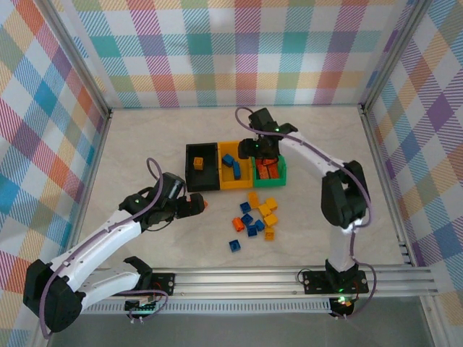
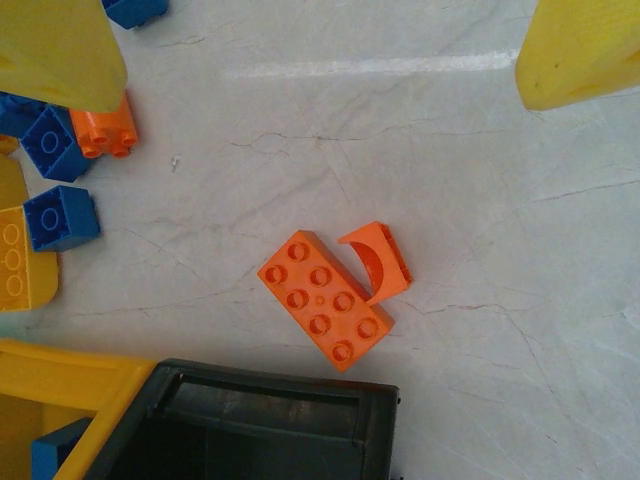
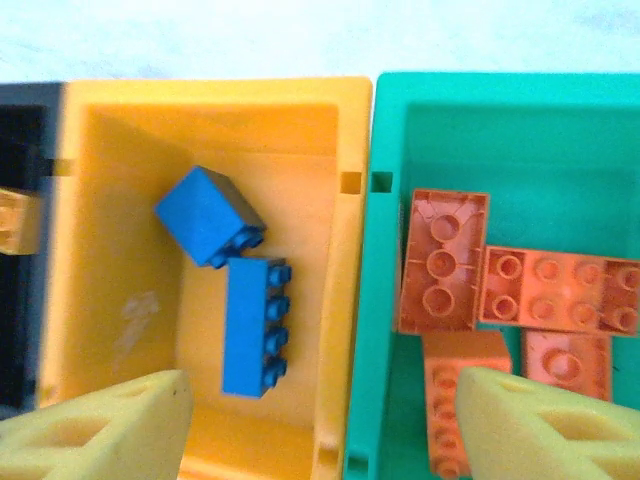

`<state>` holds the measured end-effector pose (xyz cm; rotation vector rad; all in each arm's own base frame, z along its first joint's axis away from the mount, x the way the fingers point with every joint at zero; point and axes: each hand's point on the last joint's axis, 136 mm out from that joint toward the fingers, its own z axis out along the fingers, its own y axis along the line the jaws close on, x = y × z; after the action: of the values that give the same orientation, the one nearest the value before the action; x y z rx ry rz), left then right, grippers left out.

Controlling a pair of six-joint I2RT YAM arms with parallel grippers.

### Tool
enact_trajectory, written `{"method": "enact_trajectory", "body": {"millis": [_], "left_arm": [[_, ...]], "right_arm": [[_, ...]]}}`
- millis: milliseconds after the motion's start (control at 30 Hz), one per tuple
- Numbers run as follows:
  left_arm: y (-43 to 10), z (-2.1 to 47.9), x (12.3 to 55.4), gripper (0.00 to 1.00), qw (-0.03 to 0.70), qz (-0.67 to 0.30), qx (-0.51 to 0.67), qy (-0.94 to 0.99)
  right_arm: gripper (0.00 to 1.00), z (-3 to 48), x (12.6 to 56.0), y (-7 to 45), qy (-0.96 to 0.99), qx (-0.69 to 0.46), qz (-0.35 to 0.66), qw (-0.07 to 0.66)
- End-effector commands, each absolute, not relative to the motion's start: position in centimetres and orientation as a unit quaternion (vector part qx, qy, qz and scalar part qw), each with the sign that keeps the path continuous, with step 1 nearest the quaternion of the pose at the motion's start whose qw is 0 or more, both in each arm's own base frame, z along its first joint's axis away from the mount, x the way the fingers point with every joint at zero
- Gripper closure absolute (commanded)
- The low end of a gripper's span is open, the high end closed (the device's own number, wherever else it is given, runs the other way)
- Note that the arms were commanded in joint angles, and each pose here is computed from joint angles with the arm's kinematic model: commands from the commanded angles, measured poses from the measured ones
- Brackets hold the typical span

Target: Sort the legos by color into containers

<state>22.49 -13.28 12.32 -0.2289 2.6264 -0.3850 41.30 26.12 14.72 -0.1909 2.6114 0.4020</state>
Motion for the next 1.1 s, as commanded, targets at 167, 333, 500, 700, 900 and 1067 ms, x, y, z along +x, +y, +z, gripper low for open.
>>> {"method": "enact_trajectory", "body": {"millis": [167,333,500,700,900,1067], "left_arm": [[-13.8,10.8,24.3,0.12,0.239,-0.131,-0.079,0.959],[-13.8,7.4,26.5,0.29,0.22,-0.106,-0.099,0.965],[-13.8,5.7,28.4,0.31,0.228,-0.118,-0.128,0.958],[-13.4,4.0,28.8,0.45,0.214,-0.102,-0.139,0.961],[-12.2,3.0,27.5,0.57,0.203,-0.082,-0.145,0.965],[-11.5,2.7,26.2,0.65,0.198,-0.076,-0.145,0.966]], "right_arm": [[0.28,17.6,34.1,26.9,0.929,-0.11,0.208,0.287],[0.29,15.8,31.2,25.8,0.932,-0.105,0.21,0.278],[0.29,15.3,29.9,24.7,0.931,-0.102,0.209,0.28],[0.29,15.7,29.5,23.7,0.929,-0.103,0.201,0.294],[0.29,16.0,29.5,23.4,0.928,-0.102,0.196,0.3],[0.29,16.0,29.7,23.2,0.928,-0.098,0.194,0.304]]}}
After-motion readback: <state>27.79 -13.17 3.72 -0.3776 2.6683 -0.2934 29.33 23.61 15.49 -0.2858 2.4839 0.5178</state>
